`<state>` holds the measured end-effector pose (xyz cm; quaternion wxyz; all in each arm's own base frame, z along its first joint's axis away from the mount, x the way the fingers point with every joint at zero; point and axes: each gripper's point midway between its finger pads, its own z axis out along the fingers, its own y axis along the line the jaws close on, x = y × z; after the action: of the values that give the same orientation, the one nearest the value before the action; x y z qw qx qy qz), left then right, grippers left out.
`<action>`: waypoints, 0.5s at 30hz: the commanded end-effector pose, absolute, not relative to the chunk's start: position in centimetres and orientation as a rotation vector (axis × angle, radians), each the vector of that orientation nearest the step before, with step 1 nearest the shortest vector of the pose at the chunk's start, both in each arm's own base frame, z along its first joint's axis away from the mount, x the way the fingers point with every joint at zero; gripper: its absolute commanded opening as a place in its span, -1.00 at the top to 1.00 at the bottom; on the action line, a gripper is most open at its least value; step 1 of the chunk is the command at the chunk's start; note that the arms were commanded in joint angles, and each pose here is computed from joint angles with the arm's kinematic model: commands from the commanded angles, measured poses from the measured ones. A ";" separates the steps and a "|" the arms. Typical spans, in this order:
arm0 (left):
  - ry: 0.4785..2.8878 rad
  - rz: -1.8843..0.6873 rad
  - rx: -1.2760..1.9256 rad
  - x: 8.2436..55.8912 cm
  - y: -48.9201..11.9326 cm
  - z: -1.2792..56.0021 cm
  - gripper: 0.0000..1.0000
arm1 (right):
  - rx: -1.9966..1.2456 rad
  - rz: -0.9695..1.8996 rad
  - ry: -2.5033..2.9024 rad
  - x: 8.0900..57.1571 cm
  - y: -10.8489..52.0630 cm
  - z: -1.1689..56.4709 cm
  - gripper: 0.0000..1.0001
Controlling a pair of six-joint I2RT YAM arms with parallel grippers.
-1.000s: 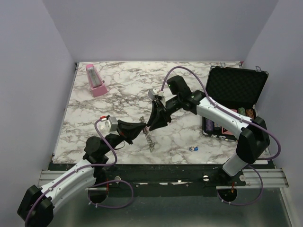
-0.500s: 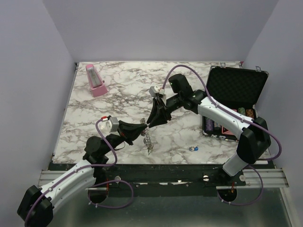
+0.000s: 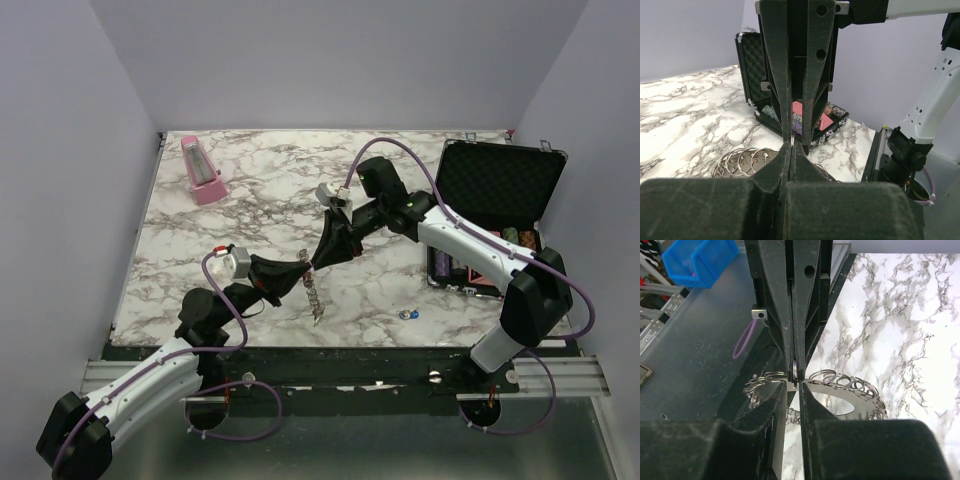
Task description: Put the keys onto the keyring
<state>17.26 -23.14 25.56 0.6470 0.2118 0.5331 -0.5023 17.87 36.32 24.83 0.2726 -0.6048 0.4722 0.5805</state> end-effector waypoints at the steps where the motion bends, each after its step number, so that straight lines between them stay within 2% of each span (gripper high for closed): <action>1: 1.128 -1.149 0.467 17.0 -22.8 27.8 1.00 | -1.620 1.581 1.260 17.6 36.2 25.0 0.55; 9: 1.139 -1.157 0.470 17.1 -23.1 27.5 1.00 | -1.627 1.608 1.252 17.1 36.5 25.2 0.80; 12: 1.146 -1.158 0.469 17.1 -23.1 27.3 1.00 | -1.636 1.619 1.258 16.9 36.4 25.2 0.99; 15: 1.164 -1.156 0.463 17.3 -23.1 27.1 1.00 | -1.662 1.583 1.253 17.0 36.2 25.0 0.99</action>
<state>17.42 -23.31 25.34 0.6438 0.2111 0.5361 -0.5035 17.83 36.30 24.66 0.2694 -0.6018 0.4759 0.5821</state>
